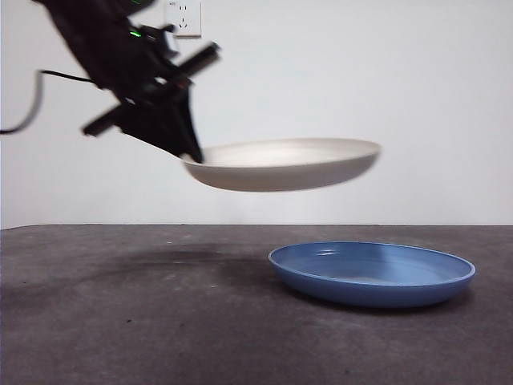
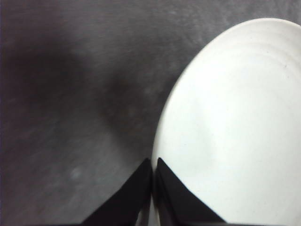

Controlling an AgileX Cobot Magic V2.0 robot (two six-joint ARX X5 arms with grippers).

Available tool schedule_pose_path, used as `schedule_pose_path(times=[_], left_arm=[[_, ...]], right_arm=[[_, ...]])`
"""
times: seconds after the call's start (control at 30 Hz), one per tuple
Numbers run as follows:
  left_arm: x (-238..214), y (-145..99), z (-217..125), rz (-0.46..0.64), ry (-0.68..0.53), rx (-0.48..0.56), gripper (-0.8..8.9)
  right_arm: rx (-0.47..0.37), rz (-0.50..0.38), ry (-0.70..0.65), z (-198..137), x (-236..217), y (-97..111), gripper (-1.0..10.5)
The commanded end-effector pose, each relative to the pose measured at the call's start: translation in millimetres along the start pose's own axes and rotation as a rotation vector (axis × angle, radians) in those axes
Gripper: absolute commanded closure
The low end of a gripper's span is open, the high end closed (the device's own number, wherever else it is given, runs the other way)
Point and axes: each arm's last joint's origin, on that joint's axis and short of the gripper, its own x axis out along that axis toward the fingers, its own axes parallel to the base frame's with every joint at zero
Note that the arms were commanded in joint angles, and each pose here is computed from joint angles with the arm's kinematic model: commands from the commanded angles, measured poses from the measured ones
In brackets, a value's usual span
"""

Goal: Pick up the white plate, put it on the blue plate, put it on desk

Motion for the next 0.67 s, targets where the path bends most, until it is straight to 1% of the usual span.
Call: schedule_pose_path(times=[0.03, 0.13, 0.33, 0.67], left_arm=[[20.1, -13.3, 12.2, -0.022, 0.008, 0.004, 8.04], [40.1, -24.2, 18.5, -0.035, 0.037, 0.019, 8.04], [78.2, -38.5, 21.6, -0.018, 0.101, 0.045, 8.04], [116.2, -46.4, 7.1, -0.012, 0.179, 0.065, 8.04]], right_arm=[[0.003, 0.001, -0.028, 3.3, -5.0, 3.2, 4.8], [0.0, 0.001, -0.041, 1.9, -7.8, 4.7, 4.8], [-0.004, 0.001, -0.065, -1.3, -13.2, 7.7, 4.8], [0.002, 0.002, -0.081, -3.7, -16.9, 9.8, 4.8]])
